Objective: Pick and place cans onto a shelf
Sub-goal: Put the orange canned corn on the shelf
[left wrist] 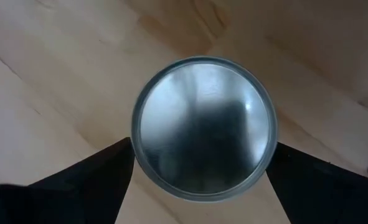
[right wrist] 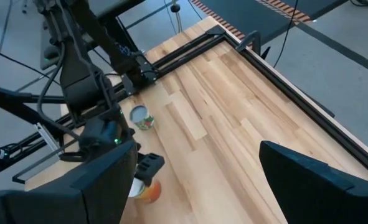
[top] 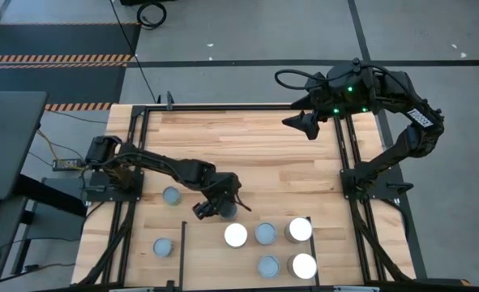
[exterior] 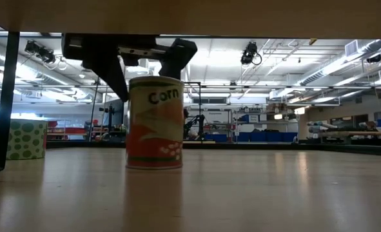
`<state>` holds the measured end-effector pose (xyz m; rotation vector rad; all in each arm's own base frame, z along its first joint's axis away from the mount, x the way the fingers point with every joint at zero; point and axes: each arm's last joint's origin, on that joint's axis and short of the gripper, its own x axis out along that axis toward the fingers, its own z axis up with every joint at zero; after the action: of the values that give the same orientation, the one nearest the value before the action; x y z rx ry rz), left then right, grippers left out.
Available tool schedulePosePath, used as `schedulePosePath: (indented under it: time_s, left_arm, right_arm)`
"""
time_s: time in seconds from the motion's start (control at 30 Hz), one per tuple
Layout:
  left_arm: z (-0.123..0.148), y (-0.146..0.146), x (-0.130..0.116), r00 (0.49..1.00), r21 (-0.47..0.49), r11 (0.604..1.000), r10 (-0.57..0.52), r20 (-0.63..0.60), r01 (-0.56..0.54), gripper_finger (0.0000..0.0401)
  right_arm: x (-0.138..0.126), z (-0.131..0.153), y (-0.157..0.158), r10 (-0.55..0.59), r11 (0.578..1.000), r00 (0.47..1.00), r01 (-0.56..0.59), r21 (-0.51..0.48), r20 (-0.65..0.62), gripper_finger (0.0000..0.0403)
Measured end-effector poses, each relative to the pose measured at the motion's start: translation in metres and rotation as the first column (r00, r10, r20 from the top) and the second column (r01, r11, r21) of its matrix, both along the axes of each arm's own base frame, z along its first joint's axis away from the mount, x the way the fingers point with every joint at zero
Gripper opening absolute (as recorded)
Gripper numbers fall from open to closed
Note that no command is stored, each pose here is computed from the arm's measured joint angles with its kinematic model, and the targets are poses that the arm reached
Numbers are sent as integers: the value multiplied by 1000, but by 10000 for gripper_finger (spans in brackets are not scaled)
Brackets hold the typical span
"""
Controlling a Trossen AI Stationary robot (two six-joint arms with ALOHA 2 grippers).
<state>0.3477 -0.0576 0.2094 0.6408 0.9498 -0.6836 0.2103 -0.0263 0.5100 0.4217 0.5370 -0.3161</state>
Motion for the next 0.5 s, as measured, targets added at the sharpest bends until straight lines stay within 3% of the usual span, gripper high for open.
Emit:
schedulePosePath:
  time_s: [0.23,0.5]
  left_arm:
    - [-9,-4,4,1000,-47,999,10,-25,-11,355]
    - [-9,-5,11,1000,-90,996,11,29,-8,355]
  right_arm:
    - [0,0,1,-12,999,1000,12,37,7,346]
    - [1,0,8,15,999,1000,-15,49,8,346]
